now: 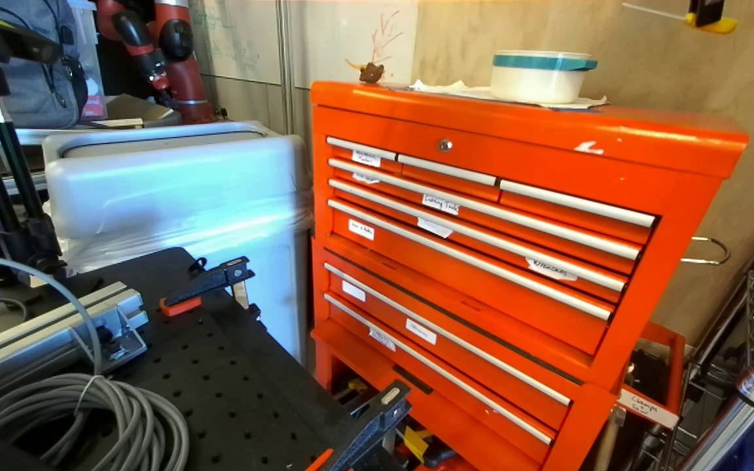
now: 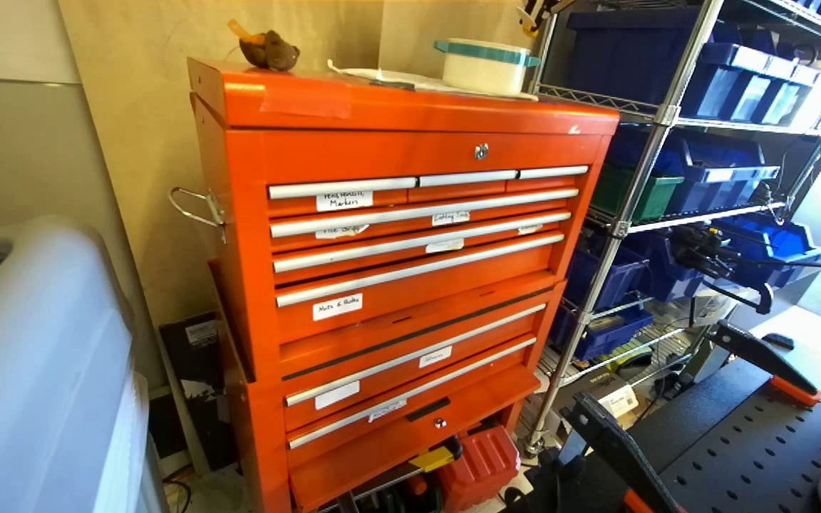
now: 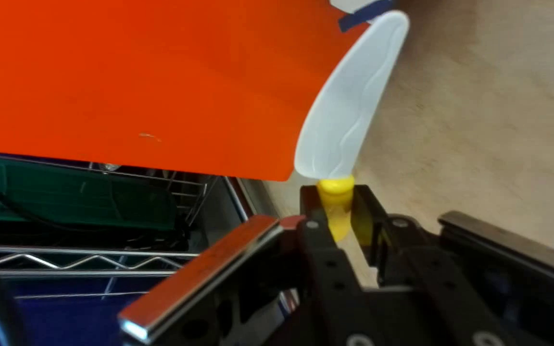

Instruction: Move the yellow knife forward

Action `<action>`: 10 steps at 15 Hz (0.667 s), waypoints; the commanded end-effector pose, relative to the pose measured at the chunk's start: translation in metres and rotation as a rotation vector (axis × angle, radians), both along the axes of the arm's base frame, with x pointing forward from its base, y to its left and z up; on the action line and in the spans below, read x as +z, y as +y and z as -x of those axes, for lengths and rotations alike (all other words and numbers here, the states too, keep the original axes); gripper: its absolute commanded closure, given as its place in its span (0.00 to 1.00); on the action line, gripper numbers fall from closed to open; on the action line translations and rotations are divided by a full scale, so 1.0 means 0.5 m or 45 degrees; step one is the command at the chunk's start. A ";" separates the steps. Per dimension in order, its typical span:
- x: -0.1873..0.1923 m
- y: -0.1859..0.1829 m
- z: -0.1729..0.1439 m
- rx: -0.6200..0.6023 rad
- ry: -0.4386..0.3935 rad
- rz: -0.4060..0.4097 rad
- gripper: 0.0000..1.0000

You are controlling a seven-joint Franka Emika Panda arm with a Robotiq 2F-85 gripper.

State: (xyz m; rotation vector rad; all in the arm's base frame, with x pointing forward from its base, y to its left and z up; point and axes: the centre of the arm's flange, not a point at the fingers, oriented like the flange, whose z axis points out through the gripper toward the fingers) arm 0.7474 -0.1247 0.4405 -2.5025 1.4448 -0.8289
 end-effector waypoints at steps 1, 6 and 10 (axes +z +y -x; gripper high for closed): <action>-0.021 -0.001 0.150 0.067 0.122 -0.002 0.95; -0.072 -0.005 0.234 0.112 0.237 0.014 0.95; -0.111 -0.017 0.279 0.099 0.248 0.062 0.95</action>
